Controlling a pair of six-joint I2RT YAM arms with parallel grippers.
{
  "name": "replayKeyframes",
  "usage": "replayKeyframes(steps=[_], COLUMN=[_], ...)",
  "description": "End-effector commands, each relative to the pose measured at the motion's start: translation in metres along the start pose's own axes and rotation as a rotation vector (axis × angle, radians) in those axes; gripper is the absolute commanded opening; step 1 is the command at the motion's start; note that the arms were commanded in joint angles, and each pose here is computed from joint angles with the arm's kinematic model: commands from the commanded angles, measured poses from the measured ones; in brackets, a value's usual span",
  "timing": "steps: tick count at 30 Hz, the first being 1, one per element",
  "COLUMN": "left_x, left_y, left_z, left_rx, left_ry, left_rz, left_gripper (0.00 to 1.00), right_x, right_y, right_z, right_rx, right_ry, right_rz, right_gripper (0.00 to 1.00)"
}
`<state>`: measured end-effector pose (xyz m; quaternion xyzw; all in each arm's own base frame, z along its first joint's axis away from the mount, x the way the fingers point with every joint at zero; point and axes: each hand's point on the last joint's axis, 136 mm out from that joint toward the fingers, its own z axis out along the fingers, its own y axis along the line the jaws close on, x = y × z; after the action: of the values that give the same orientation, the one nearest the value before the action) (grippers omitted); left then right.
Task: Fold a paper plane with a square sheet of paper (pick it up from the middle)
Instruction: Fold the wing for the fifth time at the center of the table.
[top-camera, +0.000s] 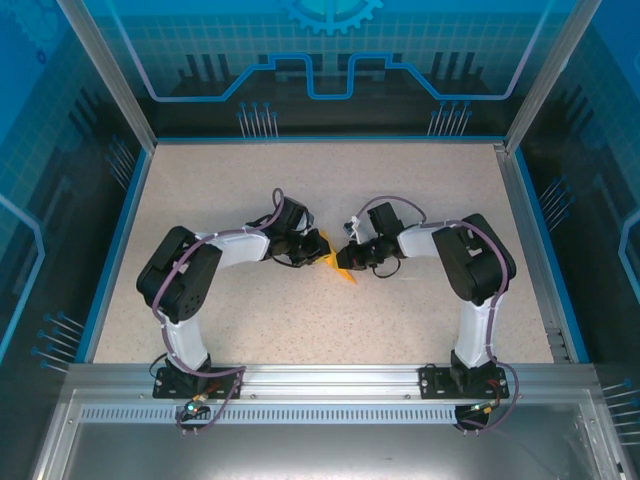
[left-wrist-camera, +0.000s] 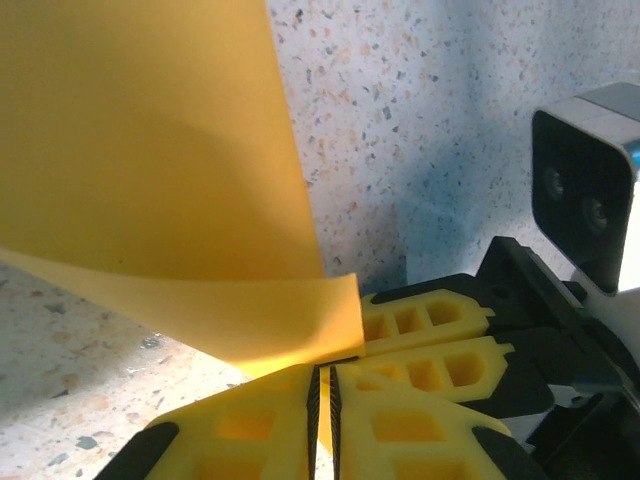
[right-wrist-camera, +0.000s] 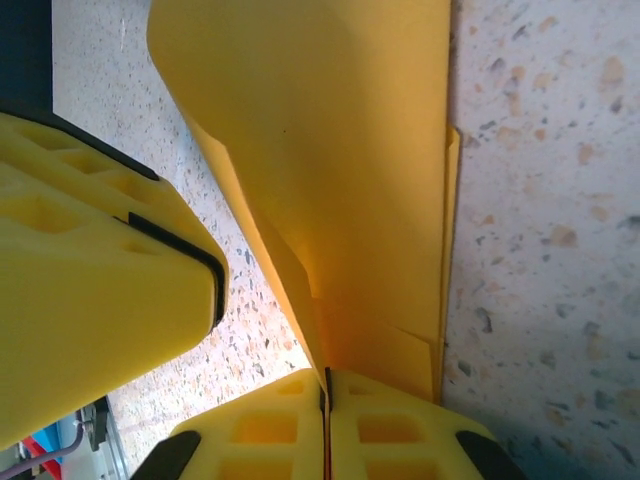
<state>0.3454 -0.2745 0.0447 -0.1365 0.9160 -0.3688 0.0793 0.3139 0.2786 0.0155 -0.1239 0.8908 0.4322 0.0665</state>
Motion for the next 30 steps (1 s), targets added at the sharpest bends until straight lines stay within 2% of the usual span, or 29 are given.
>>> replayKeyframes(steps=[1,20,30], left_x=[0.005,-0.001,0.0], left_y=[0.016,0.025,0.038], left_z=[0.008,0.017,0.02], left_rx=[-0.051,-0.099,-0.169], left_ry=[0.008,0.007,0.022], left_rz=[0.005,0.024,0.005], left_gripper=[0.14,0.11,0.11], right_x=[0.014,0.017,0.016], right_y=[-0.026,-0.034,-0.033], right_z=[0.005,0.01,0.009], right_rx=[0.074,0.1,0.099], right_ry=[0.053,0.082,0.084], right_rz=[0.092,0.135,0.137], right_gripper=[0.06,0.05,0.06])
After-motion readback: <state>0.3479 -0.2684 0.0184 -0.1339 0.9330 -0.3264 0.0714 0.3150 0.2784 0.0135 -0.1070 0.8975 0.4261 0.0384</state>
